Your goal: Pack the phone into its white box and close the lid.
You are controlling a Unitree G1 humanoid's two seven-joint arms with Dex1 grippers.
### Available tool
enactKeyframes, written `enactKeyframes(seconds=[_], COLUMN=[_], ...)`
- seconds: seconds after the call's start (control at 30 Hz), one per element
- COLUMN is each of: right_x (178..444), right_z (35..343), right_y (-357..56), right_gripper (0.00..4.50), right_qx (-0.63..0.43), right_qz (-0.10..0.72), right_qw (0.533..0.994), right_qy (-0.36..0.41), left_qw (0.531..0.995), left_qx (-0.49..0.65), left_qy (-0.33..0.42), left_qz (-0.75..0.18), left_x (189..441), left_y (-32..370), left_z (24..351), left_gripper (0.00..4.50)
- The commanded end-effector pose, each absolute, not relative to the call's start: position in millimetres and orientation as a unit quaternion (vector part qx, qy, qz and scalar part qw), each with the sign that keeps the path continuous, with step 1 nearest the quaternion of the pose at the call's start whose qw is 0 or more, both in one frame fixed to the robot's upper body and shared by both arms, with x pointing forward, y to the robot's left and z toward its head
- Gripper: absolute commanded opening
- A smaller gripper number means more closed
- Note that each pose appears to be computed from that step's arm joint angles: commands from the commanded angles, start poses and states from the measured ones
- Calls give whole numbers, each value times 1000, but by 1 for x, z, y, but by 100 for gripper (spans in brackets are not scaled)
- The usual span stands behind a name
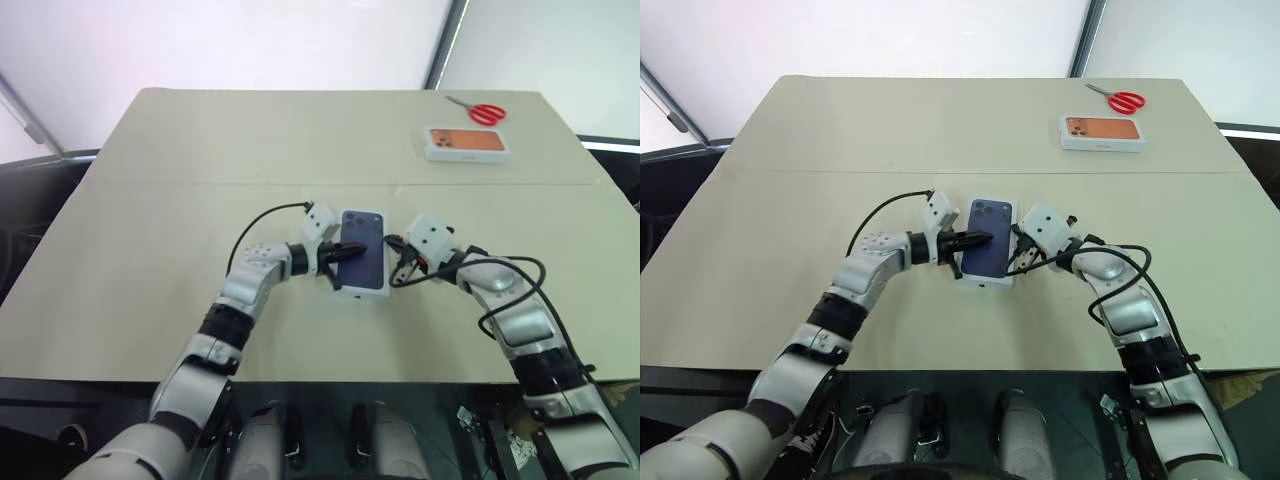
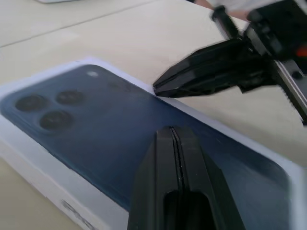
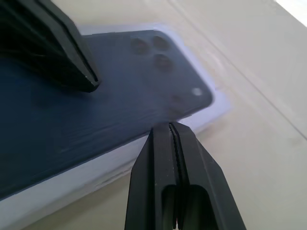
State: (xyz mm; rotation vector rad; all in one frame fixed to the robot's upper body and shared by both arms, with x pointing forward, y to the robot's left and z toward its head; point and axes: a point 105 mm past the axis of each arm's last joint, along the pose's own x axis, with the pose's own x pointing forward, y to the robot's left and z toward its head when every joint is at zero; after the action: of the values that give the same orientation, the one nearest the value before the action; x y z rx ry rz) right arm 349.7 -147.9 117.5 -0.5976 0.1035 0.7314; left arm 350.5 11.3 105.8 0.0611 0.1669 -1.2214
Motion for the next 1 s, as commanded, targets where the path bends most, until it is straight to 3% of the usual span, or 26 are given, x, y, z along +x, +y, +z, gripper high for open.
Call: enactKeyframes(seconds=[0.03,0.2,0.3,0.33,0.43,0.63,0.67,0.77,1.0], right_x=[333,307,311,313,318,326,326,327,321], right_z=[114,113,119,122,135,165,168,174,177], right_y=[-141,-136,-141,-144,-152,-177,-183,-202,-216], right_gripper=[4,4,4,1,90,400,445,445,445], right_qx=[-289,-269,-246,-229,-193,-182,-181,-186,-199], right_qz=[401,468,460,457,457,442,440,427,427], right_qw=[867,838,850,856,865,877,878,884,881], right_qy=[61,78,79,81,76,44,43,39,38], left_qw=[793,795,816,823,839,876,879,890,912], left_qx=[16,11,13,10,10,44,46,50,62], left_qy=[117,113,109,106,90,68,66,67,81], left_qz=[-597,-596,-568,-558,-536,-476,-470,-447,-398], left_x=[329,318,325,329,337,351,349,342,333], left_y=[15,23,32,37,59,133,146,183,222], left_z=[91,97,101,104,120,151,156,164,159], left_gripper=[0,0,0,25,135,443,450,450,450])
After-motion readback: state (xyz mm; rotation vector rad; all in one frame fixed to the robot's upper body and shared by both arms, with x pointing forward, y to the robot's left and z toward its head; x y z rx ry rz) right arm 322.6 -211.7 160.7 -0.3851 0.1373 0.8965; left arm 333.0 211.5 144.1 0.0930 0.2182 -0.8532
